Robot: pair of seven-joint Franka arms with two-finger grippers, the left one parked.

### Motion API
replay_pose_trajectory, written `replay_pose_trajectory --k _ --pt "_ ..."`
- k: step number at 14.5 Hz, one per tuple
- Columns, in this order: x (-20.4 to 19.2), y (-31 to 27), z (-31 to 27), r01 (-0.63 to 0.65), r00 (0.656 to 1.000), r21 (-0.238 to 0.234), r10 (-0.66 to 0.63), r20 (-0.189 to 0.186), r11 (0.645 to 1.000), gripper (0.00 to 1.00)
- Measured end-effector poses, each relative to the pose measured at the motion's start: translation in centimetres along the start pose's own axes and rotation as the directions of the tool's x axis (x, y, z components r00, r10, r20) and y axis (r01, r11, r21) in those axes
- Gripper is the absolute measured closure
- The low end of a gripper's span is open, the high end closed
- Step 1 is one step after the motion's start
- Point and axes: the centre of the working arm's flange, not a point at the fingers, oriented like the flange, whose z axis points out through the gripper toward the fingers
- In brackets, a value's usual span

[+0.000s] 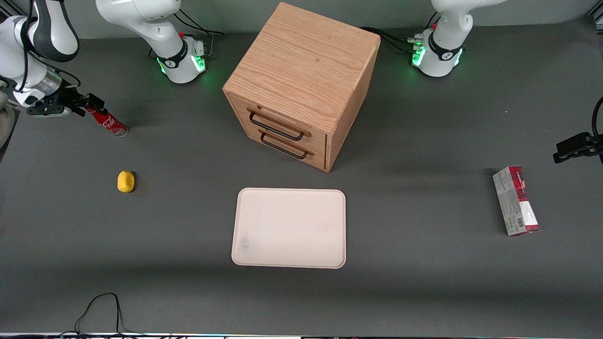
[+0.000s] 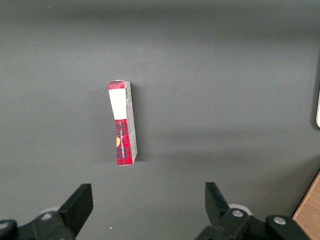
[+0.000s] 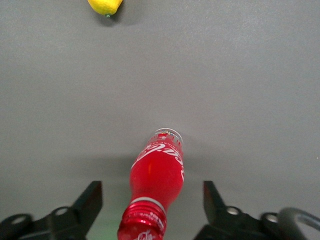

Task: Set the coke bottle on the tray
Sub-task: 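Close the right gripper around the bottle's body and lift it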

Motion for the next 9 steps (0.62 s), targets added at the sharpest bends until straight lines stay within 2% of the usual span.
replay_pose_trajectory --k 1,4,9 --pt "-0.02 -0.04 0.05 0.0 1.0 0.001 0.0 0.001 1.0 0.32" --pt "0.05 0.06 -0.11 0.003 1.0 -0.005 -0.003 -0.002 1.0 0.63" --pt "0.54 -0.29 -0.41 0.018 1.0 -0.014 -0.018 -0.005 1.0 0.63"
